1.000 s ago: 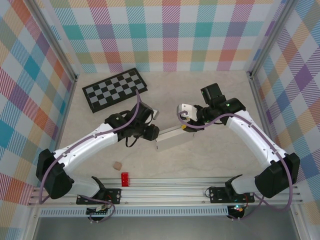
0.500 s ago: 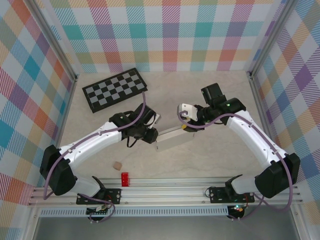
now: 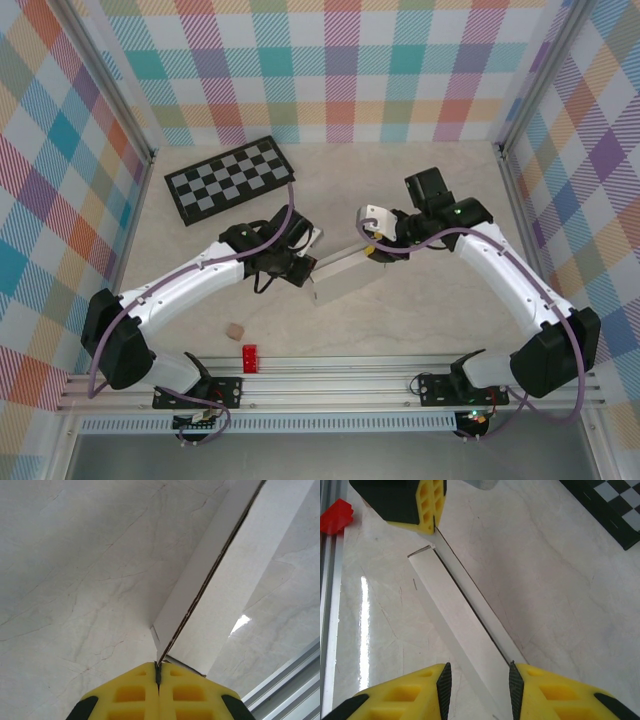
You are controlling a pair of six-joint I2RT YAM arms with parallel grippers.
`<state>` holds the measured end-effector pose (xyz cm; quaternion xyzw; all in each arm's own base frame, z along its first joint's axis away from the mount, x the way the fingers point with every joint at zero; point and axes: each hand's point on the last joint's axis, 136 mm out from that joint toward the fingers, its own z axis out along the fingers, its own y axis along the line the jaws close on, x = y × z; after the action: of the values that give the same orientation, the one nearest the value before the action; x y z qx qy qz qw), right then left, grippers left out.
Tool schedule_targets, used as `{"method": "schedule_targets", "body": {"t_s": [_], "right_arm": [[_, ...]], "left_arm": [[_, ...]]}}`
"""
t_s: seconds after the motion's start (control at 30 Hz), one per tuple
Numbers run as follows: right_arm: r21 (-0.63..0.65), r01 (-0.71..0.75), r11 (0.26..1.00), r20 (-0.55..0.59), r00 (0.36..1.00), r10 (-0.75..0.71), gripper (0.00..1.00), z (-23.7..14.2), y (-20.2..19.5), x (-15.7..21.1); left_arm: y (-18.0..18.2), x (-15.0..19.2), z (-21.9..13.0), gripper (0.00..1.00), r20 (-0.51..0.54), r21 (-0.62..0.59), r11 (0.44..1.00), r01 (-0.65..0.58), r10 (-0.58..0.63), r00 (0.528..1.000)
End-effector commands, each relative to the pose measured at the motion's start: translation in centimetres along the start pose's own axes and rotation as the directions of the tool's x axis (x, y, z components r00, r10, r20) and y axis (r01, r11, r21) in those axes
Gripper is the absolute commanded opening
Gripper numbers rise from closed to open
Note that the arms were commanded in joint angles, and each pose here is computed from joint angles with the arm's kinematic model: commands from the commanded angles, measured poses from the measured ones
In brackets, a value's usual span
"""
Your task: Fold the paper box
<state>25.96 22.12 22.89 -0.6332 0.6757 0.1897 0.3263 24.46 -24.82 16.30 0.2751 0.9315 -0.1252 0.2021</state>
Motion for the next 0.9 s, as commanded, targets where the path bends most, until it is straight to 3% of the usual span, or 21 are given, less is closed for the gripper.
{"method": "schedule_targets", "body": {"t_s": [0.0, 0.27, 0.57, 0.87], "right_arm": [[0.0, -0.036, 0.999, 0.049, 0.998, 0.036, 0.38, -0.5, 0.1, -0.4], [0.058, -0.073, 0.996, 0.041, 0.997, 0.071, 0.38, -0.5, -1.4, 4.0], [0.041, -0.067, 0.997, 0.007, 0.998, 0.067, 0.32, 0.6, -2.2, 6.3], [0.019, -0.07, 0.997, 0.012, 0.998, 0.069, 0.32, 1.2, -3.2, 6.6]], "left_arm": [[0.1, -0.3, -1.1, 0.0, -0.005, -0.03, 0.996, -0.083, 0.083, 0.997], [2.2, -0.2, -2.5, 0.0, -0.021, -0.144, 0.961, -0.236, 0.236, 0.972], [1.5, -0.6, -2.0, 0.0, 0.002, -0.109, 0.96, -0.259, 0.261, 0.965], [0.9, -0.7, -1.8, 0.0, 0.022, -0.075, 0.961, -0.264, 0.267, 0.964]]}}
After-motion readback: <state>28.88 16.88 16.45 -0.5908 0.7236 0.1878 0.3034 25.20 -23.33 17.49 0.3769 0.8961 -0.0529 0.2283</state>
